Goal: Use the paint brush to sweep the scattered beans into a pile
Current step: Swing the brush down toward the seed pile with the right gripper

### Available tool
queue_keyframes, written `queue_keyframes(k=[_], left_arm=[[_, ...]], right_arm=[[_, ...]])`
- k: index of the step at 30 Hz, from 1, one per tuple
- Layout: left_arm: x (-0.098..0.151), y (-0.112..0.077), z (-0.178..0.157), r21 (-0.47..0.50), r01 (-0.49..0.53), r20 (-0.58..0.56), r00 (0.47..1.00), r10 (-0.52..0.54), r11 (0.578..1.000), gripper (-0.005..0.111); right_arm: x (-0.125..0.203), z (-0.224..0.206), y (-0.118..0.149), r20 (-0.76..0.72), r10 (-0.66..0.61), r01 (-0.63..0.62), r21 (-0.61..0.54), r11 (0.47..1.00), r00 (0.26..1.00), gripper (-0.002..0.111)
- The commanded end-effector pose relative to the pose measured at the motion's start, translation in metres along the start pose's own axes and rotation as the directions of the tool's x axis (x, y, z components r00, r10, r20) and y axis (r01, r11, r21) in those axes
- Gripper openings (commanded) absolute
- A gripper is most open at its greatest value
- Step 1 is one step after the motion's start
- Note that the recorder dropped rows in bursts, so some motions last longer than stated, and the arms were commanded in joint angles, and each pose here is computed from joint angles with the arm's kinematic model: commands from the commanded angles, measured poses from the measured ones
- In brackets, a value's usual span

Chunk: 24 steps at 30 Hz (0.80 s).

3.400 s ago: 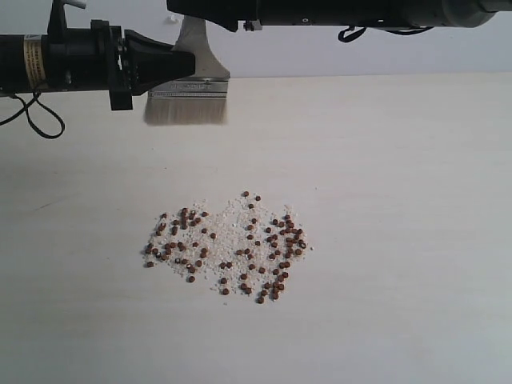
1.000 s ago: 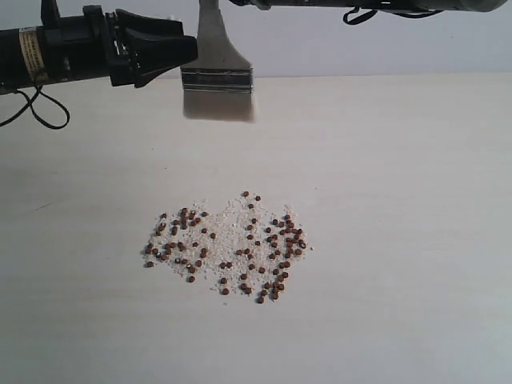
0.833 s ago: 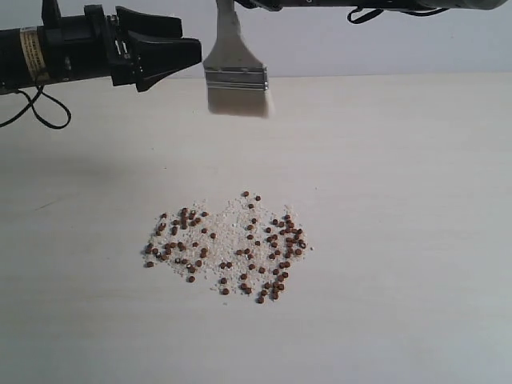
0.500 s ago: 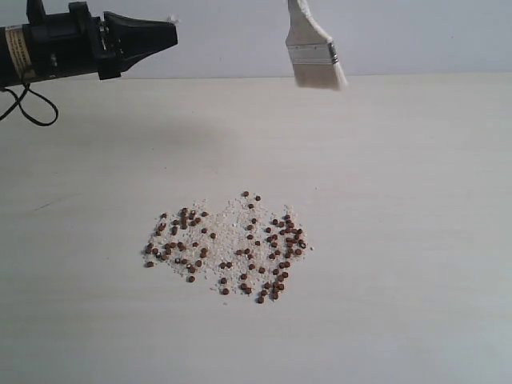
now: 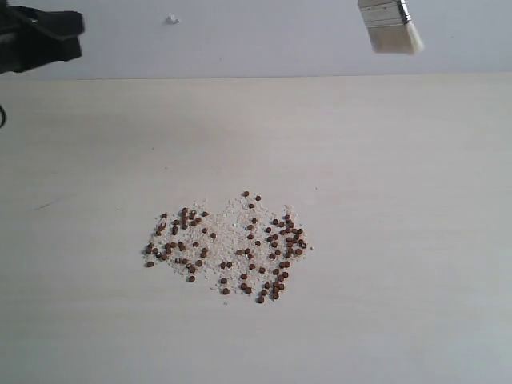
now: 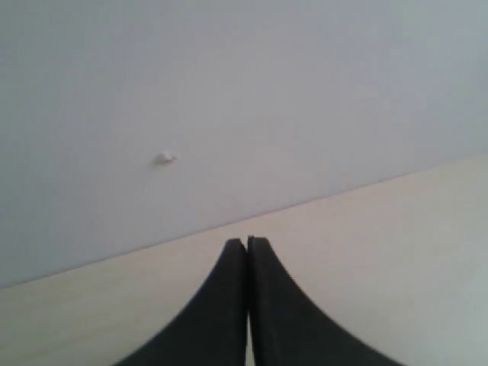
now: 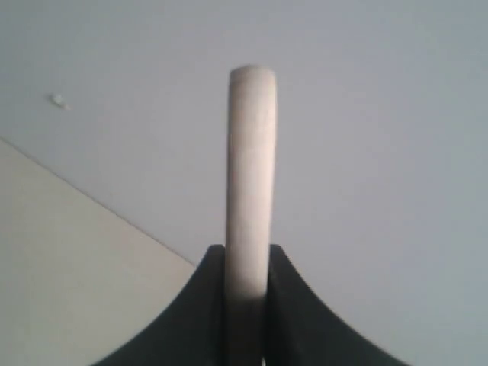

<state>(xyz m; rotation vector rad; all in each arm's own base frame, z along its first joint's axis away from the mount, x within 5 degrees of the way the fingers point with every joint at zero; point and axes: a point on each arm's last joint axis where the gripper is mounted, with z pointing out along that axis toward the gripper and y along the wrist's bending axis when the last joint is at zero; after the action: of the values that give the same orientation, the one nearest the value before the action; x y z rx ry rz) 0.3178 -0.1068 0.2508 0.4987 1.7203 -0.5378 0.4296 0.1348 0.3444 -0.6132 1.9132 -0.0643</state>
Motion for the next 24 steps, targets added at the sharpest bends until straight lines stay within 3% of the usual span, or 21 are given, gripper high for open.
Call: queue_keyframes(k=[1, 5, 10, 17, 24], left_arm=[[-0.014, -0.012, -0.061, -0.175, -0.035, 0.051, 0.998, 0.044, 0.984, 0.0], [-0.01, -0.029, -0.119, -0.268, -0.006, 0.152, 0.987, 0.048, 0.963, 0.0], [0.015, -0.049, -0.179, -0.334, 0.052, 0.274, 0.961, 0.044, 0.941, 0.0], [0.046, -0.066, -0.222, -0.342, 0.076, 0.356, 0.933, 0.054, 0.937, 0.0], [0.07, -0.07, -0.237, -0.352, 0.141, 0.352, 0.936, -0.008, 0.925, 0.0]], right_arm=[[-0.001, -0.01, -0.017, -0.05, -0.015, 0.023, 0.164, 0.986, 0.999, 0.0], [-0.003, -0.021, -0.013, -0.103, 0.012, 0.011, 0.225, 0.974, 0.995, 0.0], [-0.025, -0.042, 0.021, -0.066, -0.013, 0.024, 0.169, 0.985, 0.998, 0.0], [-0.038, -0.078, 0.048, -0.066, -0.024, 0.032, 0.12, 0.992, 0.998, 0.0], [-0.012, -0.119, 0.055, 0.034, -0.007, 0.006, 0.039, 0.999, 0.999, 0.0]])
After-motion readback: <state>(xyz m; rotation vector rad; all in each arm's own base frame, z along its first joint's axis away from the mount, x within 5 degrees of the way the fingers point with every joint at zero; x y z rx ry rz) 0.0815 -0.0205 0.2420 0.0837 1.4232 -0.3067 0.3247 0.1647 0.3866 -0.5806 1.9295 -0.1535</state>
